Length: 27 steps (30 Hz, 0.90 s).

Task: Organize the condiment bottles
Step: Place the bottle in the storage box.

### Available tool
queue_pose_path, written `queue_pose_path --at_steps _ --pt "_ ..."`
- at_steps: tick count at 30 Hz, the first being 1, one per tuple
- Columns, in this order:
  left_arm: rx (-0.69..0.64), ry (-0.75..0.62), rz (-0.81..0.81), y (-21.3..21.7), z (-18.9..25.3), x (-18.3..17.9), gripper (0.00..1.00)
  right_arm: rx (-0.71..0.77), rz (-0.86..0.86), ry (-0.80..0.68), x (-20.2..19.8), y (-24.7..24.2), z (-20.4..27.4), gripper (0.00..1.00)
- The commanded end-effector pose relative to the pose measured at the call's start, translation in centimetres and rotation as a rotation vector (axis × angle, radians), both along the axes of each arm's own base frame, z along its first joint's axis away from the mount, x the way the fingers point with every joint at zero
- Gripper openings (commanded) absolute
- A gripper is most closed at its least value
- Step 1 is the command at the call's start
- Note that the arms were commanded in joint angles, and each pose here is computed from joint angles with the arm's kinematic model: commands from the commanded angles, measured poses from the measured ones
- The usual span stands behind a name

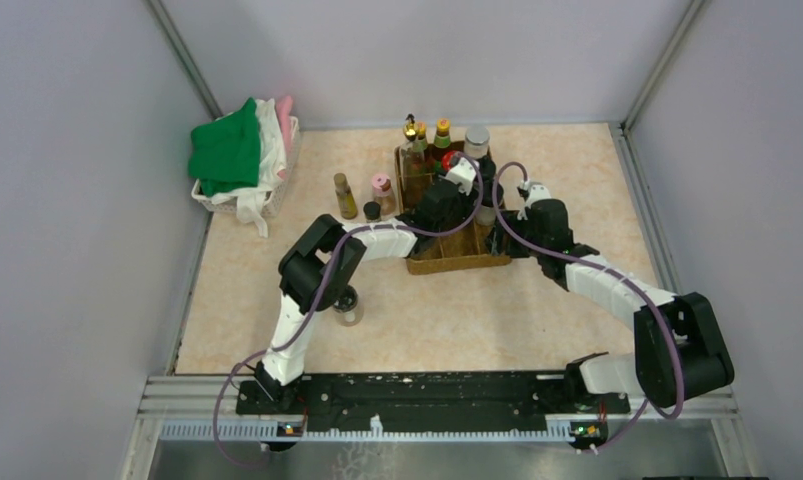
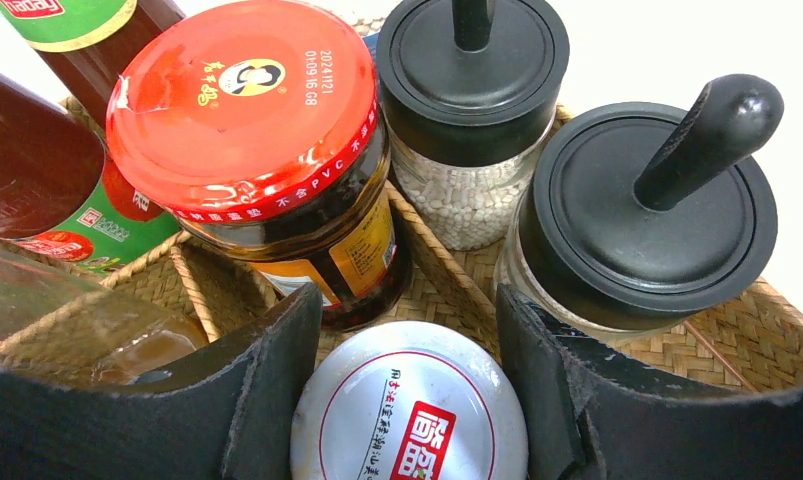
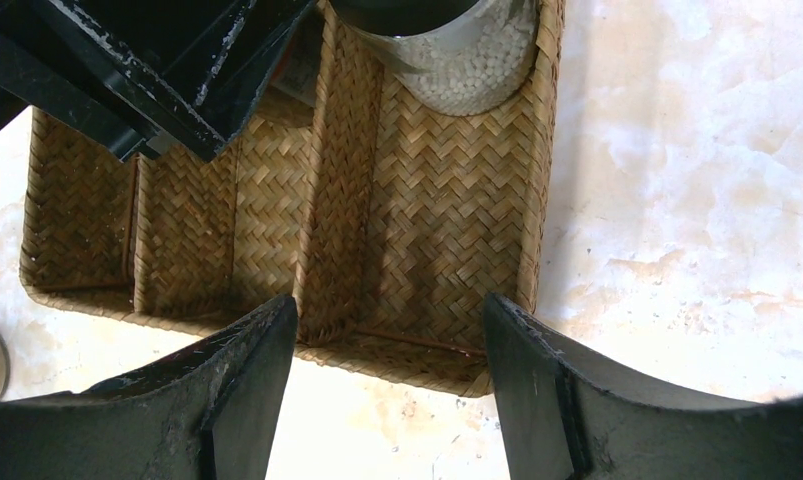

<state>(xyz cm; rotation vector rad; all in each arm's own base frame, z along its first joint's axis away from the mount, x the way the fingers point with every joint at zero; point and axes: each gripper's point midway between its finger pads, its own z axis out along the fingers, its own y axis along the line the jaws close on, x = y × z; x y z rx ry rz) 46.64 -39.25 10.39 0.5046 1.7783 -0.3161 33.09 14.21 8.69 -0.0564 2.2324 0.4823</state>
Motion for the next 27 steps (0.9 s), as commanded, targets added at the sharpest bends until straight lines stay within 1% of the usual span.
queue_pose_path --at_steps 1,3,6,8,10,11,14,17,21,24,27 --pt "-0.116 -0.14 0.012 -1.0 5.8 1.5 0.48 -0.017 -0.001 0.042 -0.7 -0.5 -1.5 0.68" --pt "-0.115 -0.141 0.018 -0.7 6.0 1.4 0.58 -0.014 0.001 0.04 -0.7 -0.4 -1.5 0.68" --pt "-0.095 -0.156 0.024 -0.1 6.9 1.1 0.63 -0.006 0.005 0.042 -0.8 -0.3 -1.5 0.68" --pt "-0.099 -0.167 0.028 0.4 8.0 0.7 0.61 0.0 0.009 0.041 -0.9 -0.2 -1.4 0.68" --pt "-0.09 -0.158 0.041 1.0 8.6 0.5 0.47 0.005 0.006 0.04 -0.9 -0.2 -1.3 0.68" --pt "-0.083 -0.154 0.047 1.1 8.8 0.5 0.45 0.007 0.007 0.038 -1.0 -0.2 -1.2 0.68" --pt "-0.063 -0.133 0.08 1.9 9.2 0.4 0.5 0.01 0.008 0.035 -1.1 -0.2 -0.9 0.68" --pt "-0.056 -0.112 0.07 1.9 9.0 0.1 0.6 0.011 0.007 0.03 -1.1 -0.2 -0.7 0.69" --pt "-0.059 -0.108 0.045 1.2 8.4 0.2 0.6 0.013 0.013 0.027 -1.2 -0.1 -0.5 0.7" --pt "-0.068 -0.113 0.034 0.8 8.1 0.3 0.57 0.012 0.011 0.028 -1.3 -0.2 -0.5 0.7" --pt "-0.075 -0.118 0.029 0.5 7.9 0.5 0.58 0.008 0.01 0.029 -1.3 -0.3 -0.6 0.7"
